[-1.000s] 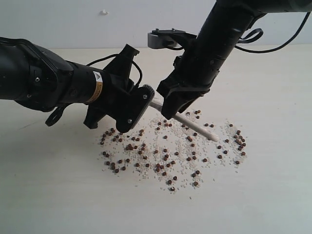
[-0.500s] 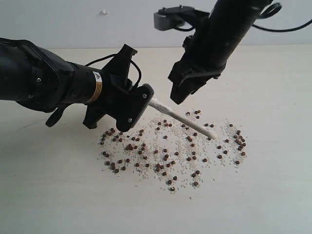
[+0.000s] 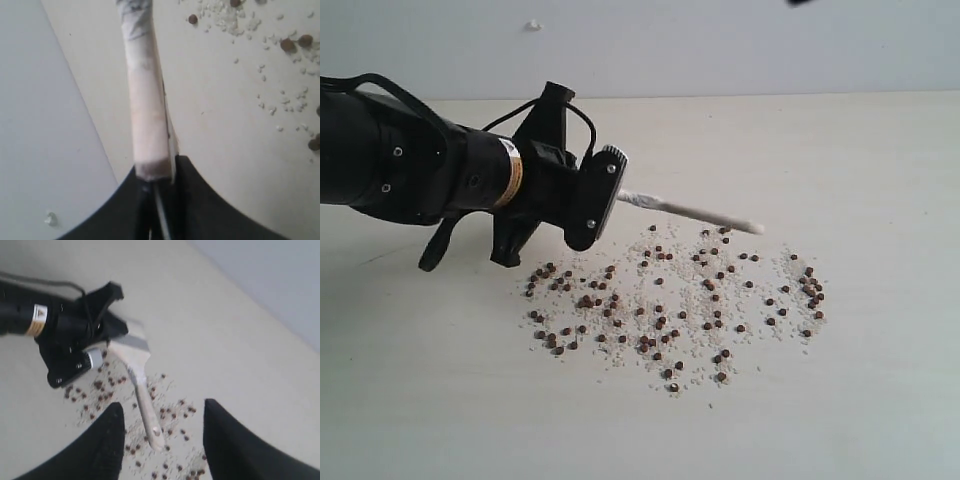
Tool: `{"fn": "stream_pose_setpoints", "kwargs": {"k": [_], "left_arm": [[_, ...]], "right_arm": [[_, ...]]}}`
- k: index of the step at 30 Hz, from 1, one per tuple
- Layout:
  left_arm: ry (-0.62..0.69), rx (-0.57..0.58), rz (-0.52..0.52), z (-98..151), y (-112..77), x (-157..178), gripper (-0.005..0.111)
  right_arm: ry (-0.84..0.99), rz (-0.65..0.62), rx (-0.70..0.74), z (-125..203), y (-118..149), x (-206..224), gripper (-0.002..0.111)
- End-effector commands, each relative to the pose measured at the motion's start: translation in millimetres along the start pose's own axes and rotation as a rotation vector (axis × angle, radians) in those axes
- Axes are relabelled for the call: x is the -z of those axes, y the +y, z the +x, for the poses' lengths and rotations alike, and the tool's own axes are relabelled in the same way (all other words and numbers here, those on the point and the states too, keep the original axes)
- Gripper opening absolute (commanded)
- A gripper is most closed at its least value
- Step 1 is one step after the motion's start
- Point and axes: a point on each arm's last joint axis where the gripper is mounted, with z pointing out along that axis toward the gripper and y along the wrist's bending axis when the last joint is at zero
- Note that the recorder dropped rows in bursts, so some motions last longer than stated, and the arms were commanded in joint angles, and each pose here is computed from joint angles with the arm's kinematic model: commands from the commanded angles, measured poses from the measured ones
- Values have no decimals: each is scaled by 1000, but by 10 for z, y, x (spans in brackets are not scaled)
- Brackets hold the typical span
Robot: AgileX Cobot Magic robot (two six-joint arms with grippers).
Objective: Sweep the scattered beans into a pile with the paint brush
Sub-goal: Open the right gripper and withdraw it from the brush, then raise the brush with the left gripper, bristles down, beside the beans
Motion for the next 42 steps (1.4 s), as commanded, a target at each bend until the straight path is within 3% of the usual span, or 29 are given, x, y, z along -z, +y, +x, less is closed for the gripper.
{"fn": "stream_pose_setpoints", "kwargs": {"k": [1, 5, 12, 17, 21, 33, 42], "left_arm": [[-9, 208, -36, 10, 153, 158, 0], [-49, 378, -62, -1, 263, 307, 0], [-90, 698, -63, 48, 342, 463, 0], [-118, 827, -65, 55, 374, 535, 0], [-173, 917, -79, 29, 424, 595, 0], [-305, 1199, -84, 9, 408, 657, 0], [-487, 1352, -126, 146, 194, 900, 0]], "right_arm": [[-211, 103, -43, 76, 118, 621, 42], [-271, 136, -36, 347, 237, 817, 41], [-390, 261, -139, 843, 243, 584, 41], [-547, 324, -228, 1120, 241, 416, 38], [-551, 346, -257, 1292, 232, 233, 37], [-562, 338, -311, 1342, 212, 96, 37], [-526, 336, -317, 1342, 194, 27, 37]]}}
